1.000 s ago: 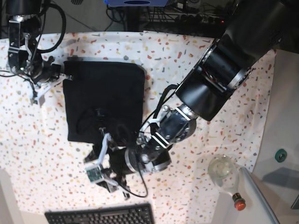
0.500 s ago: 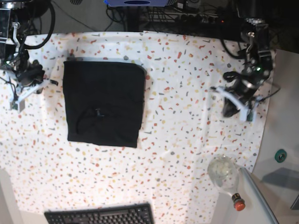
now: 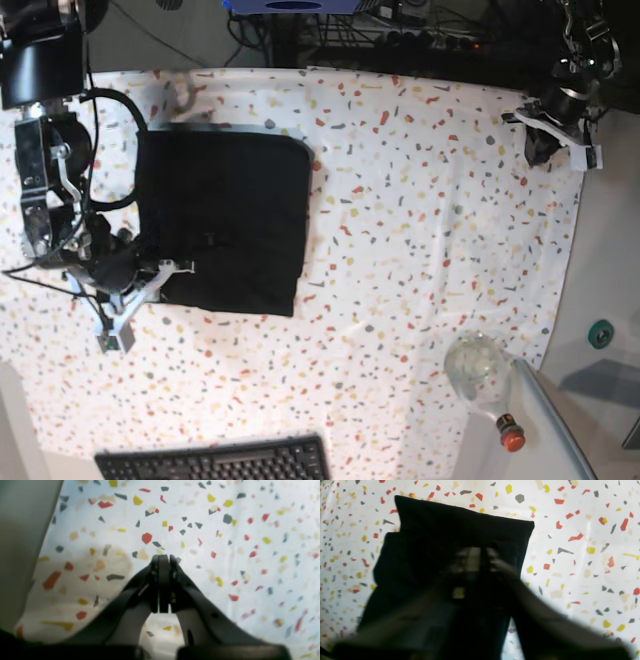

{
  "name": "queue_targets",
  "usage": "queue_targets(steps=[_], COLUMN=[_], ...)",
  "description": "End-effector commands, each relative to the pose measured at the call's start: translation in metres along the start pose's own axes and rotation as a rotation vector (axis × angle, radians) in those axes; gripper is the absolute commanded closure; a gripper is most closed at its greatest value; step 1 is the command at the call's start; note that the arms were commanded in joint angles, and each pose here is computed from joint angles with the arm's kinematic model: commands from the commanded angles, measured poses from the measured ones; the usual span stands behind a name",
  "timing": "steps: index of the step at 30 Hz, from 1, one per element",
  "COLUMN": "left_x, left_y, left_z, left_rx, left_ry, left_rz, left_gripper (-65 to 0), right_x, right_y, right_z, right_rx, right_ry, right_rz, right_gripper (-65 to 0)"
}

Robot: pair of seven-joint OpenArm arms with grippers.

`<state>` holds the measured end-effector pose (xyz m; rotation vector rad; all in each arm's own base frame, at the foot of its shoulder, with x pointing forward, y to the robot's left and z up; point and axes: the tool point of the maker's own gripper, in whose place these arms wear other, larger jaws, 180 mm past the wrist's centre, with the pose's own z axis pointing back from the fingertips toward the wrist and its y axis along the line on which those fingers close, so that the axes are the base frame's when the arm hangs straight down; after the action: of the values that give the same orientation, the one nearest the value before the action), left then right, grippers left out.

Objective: Layout the t-shirt on the table in an organized manner, then fold the t-shirt properly
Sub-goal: 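Straighten the folded shirt edges with the right gripper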

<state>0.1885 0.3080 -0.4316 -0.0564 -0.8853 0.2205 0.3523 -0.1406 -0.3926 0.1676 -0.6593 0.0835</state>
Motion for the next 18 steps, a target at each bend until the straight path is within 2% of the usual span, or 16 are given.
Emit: queue_targets(steps=[1, 2, 4, 8, 12, 16, 18], left_x=[0.018, 0.018, 0.016, 0.015, 0.015, 0.015, 0.014], left_y=[0.005, 0.009, 0.012, 0.013, 0.012, 0.01, 0.01], left_z=[0.004, 0.007, 0.009, 0.01, 0.009, 0.008, 0.007], left_rx=[0.0, 0.009, 0.017, 0.019, 0.016, 0.011, 0.012], left_ry=[-0.057, -0.059, -0.056, -0.054, -0.052, -0.053, -0.051], left_rz=[-0.005, 0.002, 0.003, 0.004, 0.005, 0.004, 0.008], left_gripper=[0.0, 0.0, 0.0, 0.0, 0.0, 0.0, 0.0], right_x=[0.014, 0.013, 0.012, 0.01, 0.003, 0.003, 0.003], right_y=[-0.004, -0.006, -0.008, -0.008, -0.018, -0.028, -0.029], right_z=[-0.001, -0.006, -0.013, -0.022, -0.039, -0.047, -0.047], right_rx=[-0.006, -0.009, -0.013, -0.014, -0.035, -0.054, -0.057], right_ry=[-0.029, -0.014, -0.01, -0.022, 0.034, 0.012, 0.009], right_rz=[0.003, -0.001, -0.005, 0.002, -0.008, -0.025, -0.029], right_gripper=[-32.3, -38.6, -40.8, -37.1, -36.9, -36.6, -31.5])
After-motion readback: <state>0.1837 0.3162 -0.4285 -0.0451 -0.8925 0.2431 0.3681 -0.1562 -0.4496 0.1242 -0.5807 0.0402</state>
